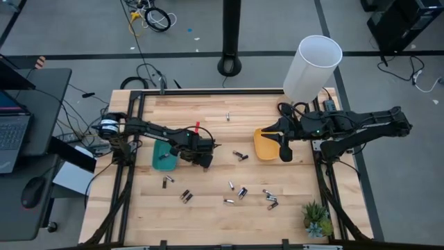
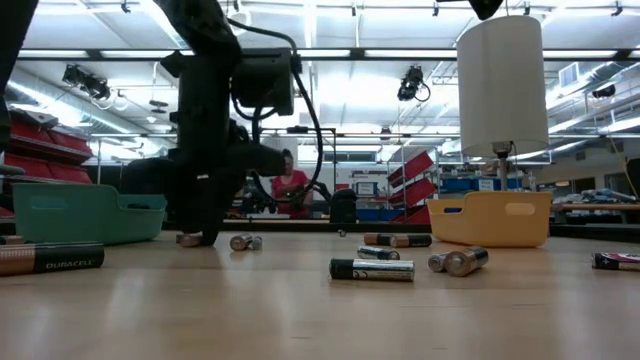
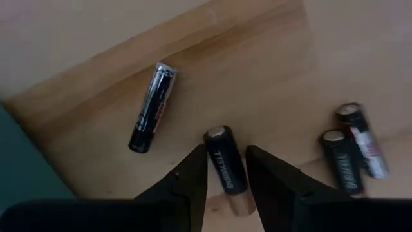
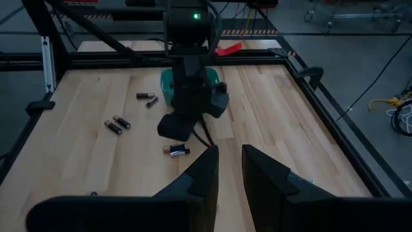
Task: Sort batteries
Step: Put the black battery into the green bin
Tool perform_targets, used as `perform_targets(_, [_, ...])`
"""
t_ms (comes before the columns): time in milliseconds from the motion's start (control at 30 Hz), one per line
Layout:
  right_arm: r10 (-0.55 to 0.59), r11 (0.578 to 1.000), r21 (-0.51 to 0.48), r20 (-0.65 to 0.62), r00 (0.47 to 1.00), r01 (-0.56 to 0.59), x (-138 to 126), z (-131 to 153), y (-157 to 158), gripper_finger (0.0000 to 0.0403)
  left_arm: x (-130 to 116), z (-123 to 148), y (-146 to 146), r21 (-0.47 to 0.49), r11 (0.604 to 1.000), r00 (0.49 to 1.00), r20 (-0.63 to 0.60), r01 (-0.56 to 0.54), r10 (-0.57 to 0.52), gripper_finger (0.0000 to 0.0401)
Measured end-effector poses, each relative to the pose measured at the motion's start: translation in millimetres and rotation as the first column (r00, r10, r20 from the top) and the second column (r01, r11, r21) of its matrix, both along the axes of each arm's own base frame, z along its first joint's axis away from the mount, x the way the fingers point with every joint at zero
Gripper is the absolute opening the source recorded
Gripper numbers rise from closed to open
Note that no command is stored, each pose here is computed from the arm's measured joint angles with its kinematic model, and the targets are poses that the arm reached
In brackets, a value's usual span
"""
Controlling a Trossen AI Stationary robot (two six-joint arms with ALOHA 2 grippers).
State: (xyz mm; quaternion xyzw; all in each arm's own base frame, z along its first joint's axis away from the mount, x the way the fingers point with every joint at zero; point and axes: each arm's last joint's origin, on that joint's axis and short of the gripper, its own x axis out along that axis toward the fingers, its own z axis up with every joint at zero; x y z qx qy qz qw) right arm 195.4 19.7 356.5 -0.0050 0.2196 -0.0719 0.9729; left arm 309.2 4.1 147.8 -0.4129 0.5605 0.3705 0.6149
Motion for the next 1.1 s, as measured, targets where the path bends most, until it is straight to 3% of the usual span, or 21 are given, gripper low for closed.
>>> perform_targets(200, [0.0, 1.0, -0.001, -0.001, 1.0, 0.0, 0.0, -0.1, 0.0, 0.0077, 2.2, -6.7, -1.0, -0.006, 0.998, 0.998, -0.021, 0.056, -0.056, 0.0117])
perform_targets(400, [0.001, 1.0, -0.001, -0.001, 1.0, -0.001, 0.0, -0.1, 0.0, 0.0077, 2.1, -7.3, -1.2, -0.001, 0.99, 0.99, -0.02, 0.141, -0.141, 0.0047])
perform_targets(567, [0.0, 1.0, -0.001, -0.001, 1.0, 0.0, 0.0, -0.1, 0.0, 0.0077, 1.6, -6.2, -1.2, 0.001, 0.986, 0.986, -0.019, 0.168, -0.168, 0.0047])
perform_targets(900, [0.0, 1.0, 0.0, -0.001, 1.0, 0.0, 0.0, -0.1, -0.1, 0.0077, -13.2, 27.6, 4.6, 0.073, 0.983, 0.985, 0.022, 0.167, -0.169, 0.0047])
perform_targets(1100, [0.0, 1.0, 0.001, -0.001, 1.0, 0.0, 0.0, -0.1, 0.0, 0.0077, -41.9, 64.1, 5.5, 0.114, 0.98, 0.987, -0.003, 0.161, -0.162, 0.0047])
